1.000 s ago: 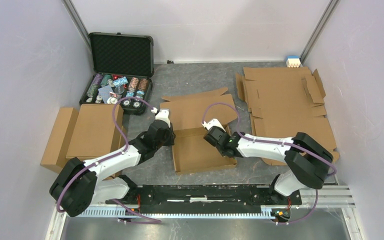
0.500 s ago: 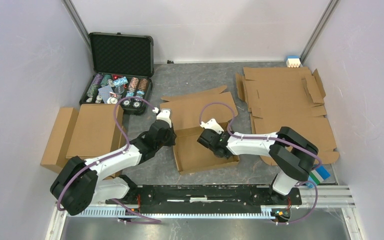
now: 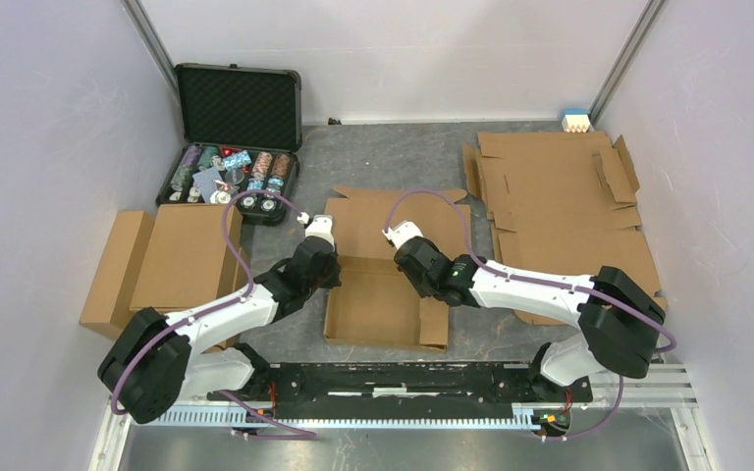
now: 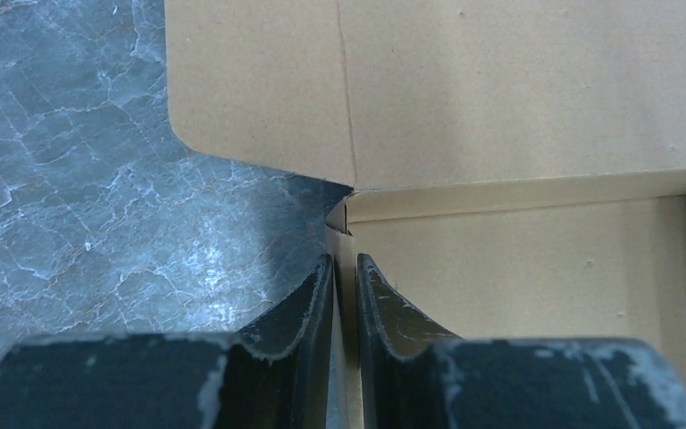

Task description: Fold the paper box

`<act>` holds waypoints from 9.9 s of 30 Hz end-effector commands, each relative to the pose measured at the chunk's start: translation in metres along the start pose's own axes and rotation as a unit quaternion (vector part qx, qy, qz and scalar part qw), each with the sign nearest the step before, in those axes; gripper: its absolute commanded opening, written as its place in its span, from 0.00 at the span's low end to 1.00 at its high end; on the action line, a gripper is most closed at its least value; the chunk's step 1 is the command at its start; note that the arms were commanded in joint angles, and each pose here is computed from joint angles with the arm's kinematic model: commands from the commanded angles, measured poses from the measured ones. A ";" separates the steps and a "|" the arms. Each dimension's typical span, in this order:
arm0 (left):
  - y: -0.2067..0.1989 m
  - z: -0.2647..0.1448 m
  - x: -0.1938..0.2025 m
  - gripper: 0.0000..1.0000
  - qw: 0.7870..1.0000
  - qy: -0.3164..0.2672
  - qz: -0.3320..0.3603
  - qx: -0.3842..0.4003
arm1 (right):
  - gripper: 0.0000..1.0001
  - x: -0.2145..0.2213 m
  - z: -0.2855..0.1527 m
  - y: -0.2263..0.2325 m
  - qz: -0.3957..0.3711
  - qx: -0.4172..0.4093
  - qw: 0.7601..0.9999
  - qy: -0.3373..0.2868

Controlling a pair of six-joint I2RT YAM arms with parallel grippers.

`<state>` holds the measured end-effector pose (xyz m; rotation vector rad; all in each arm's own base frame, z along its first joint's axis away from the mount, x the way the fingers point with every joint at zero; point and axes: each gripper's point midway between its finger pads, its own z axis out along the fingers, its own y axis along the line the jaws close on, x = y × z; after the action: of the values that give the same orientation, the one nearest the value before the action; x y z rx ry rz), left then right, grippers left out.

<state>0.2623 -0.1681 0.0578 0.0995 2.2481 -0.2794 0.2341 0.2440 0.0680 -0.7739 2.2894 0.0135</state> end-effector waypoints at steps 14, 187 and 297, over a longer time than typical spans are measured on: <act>0.002 -0.004 -0.009 0.23 1.000 -0.014 0.007 -0.016 | 0.53 0.009 -0.052 -0.012 0.025 -0.044 0.998 -0.044; -0.021 -0.021 0.002 0.32 0.998 0.019 -0.041 -0.037 | 0.82 0.038 -0.001 -0.078 0.065 0.118 0.991 0.002; -0.082 -0.004 -0.065 0.02 0.951 -0.301 0.044 0.048 | 0.00 0.003 0.024 -0.104 0.336 0.183 0.916 -0.119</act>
<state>0.3028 -0.2254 0.1373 0.1172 1.5418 -0.2052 0.2723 0.1396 0.0432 0.0511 2.2563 -0.1436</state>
